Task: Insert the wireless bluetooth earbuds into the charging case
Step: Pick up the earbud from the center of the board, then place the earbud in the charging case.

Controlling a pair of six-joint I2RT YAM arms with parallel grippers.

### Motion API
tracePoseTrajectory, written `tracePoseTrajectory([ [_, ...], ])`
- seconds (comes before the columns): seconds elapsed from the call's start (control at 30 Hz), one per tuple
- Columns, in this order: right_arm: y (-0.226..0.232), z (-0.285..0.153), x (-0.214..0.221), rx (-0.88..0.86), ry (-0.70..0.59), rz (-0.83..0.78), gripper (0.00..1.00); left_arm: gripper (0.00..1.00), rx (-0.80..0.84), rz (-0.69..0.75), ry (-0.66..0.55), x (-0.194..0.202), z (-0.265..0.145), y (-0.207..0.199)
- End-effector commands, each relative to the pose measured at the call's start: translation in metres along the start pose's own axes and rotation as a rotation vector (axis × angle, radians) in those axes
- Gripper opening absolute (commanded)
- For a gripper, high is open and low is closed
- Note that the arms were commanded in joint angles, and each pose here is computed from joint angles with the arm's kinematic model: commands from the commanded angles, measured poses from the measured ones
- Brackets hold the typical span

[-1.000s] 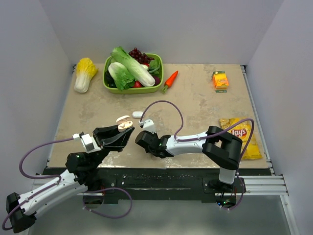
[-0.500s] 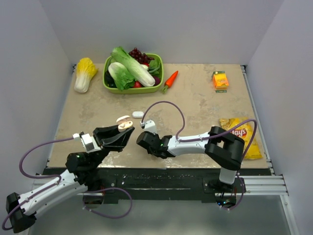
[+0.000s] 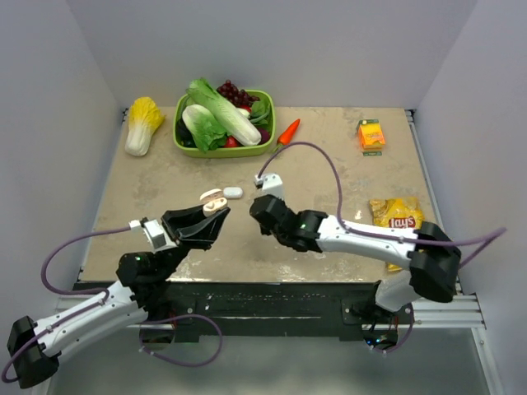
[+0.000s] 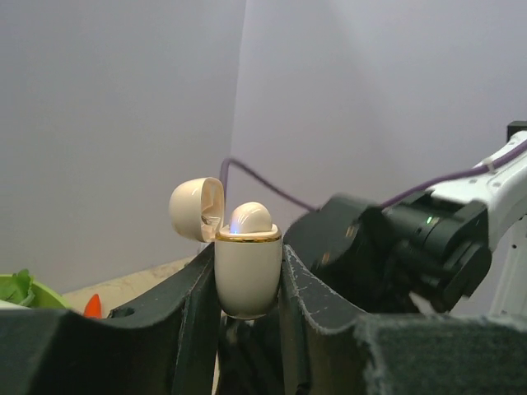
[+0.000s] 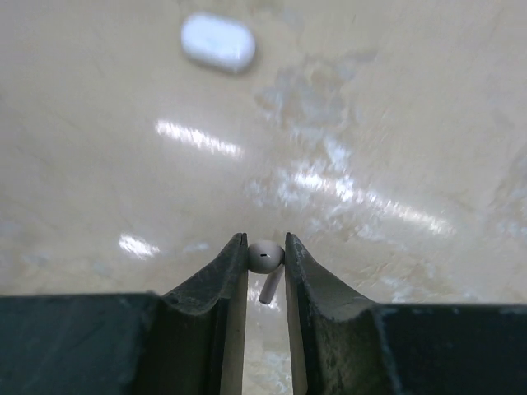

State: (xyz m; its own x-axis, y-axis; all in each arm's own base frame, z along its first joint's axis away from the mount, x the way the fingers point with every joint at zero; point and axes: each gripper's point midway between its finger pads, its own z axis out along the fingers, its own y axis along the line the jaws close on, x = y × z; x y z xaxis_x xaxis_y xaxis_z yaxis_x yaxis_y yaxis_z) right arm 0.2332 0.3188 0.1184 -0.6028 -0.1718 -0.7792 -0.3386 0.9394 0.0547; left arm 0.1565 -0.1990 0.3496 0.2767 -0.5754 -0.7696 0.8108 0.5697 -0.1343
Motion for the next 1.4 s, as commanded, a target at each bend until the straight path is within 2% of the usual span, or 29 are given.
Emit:
tracePoseTrajectory([
  [0.0, -0.019, -0.055, -0.103, 0.007, -0.264, 0.065, 0.0, 0.0, -0.022, 0.055, -0.106, -0.03, 0.02, 0.003],
  [0.17, -0.042, -0.115, -0.159, -0.035, -0.503, 0.126, 0.0, 0.0, -0.029, 0.099, -0.163, -0.038, 0.039, 0.005],
  [0.2, -0.049, -0.137, -0.177, -0.061, -0.581, 0.172, 0.0, 0.0, -0.025, 0.106, -0.152, -0.031, 0.045, 0.005],
  [0.53, -0.063, -0.202, -0.214, -0.167, -0.824, 0.105, 0.0, 0.0, 0.092, 0.125, -0.201, -0.028, 0.096, -0.016],
  [0.67, -0.069, -0.235, -0.228, -0.23, -0.965, 0.127, 0.0, 0.0, 0.105, 0.121, -0.199, -0.02, 0.108, -0.013],
  [1.07, -0.058, -0.286, -0.265, -0.339, -1.201, 0.097, 0.0, 0.0, 0.172, 0.082, -0.23, -0.019, 0.133, -0.012],
  [1.37, -0.039, -0.287, -0.284, -0.354, -1.275, 0.058, 0.0, 0.0, 0.191, 0.09, -0.243, -0.03, 0.147, -0.013],
])
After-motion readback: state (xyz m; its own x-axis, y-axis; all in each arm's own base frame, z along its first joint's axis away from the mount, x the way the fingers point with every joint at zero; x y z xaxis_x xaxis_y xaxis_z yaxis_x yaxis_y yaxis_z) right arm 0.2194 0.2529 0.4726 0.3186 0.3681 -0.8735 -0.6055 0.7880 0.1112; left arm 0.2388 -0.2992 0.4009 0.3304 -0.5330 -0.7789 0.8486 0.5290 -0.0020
